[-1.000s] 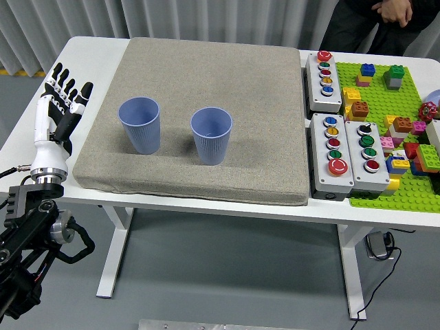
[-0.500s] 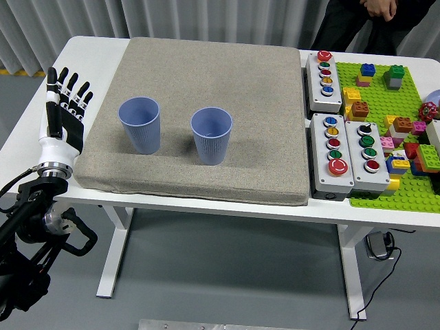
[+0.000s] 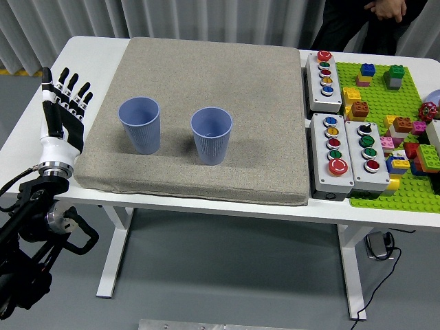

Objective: Pick cup pour cup place

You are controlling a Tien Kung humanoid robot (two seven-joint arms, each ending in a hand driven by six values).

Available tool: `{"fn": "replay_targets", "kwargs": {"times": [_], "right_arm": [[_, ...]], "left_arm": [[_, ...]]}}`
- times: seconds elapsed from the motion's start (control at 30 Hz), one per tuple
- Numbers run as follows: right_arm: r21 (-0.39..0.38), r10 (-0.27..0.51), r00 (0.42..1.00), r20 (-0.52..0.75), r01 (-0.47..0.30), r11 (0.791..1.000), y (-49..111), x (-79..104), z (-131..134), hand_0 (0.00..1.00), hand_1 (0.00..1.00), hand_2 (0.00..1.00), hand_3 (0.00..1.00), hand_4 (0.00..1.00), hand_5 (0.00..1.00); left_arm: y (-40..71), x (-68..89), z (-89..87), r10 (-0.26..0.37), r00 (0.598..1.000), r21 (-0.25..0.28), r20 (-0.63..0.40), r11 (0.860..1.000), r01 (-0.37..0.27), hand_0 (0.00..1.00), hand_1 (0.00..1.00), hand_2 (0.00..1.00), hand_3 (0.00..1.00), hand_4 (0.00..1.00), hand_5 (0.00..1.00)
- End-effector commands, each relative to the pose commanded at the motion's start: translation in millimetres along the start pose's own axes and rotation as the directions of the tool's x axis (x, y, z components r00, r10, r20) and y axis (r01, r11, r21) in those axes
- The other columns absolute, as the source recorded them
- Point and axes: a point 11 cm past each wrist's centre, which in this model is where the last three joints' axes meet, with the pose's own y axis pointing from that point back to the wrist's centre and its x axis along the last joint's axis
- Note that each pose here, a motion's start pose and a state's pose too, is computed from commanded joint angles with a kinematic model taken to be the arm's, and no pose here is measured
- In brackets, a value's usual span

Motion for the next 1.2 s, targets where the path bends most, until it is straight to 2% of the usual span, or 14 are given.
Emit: {"fn": "replay_targets", "kwargs": {"times": [0.77,1.2], "right_arm": [[0.008,0.007,1.0,0.007,-0.007,1.0,0.2,1.5,-3.2,0.695,0.631,0.585,0.588,0.002,0.185],[0.011,0.007,1.0,0.017,-0.007,1.0,0.4,1.4,-4.6,0.695,0.632,0.585,0.588,0.002,0.184]], "left_arm": [[-1.1,2.2,4.8,0.01,1.0,-0.017,0.005,1.0,-0.01,0.893,0.887,0.998,0.963,0.914,0.998],[-3.0,-4.3,4.3,-0.003,1.0,-0.016,0.022,1.0,0.004,0.894,0.887,0.998,0.962,0.914,0.998]]}}
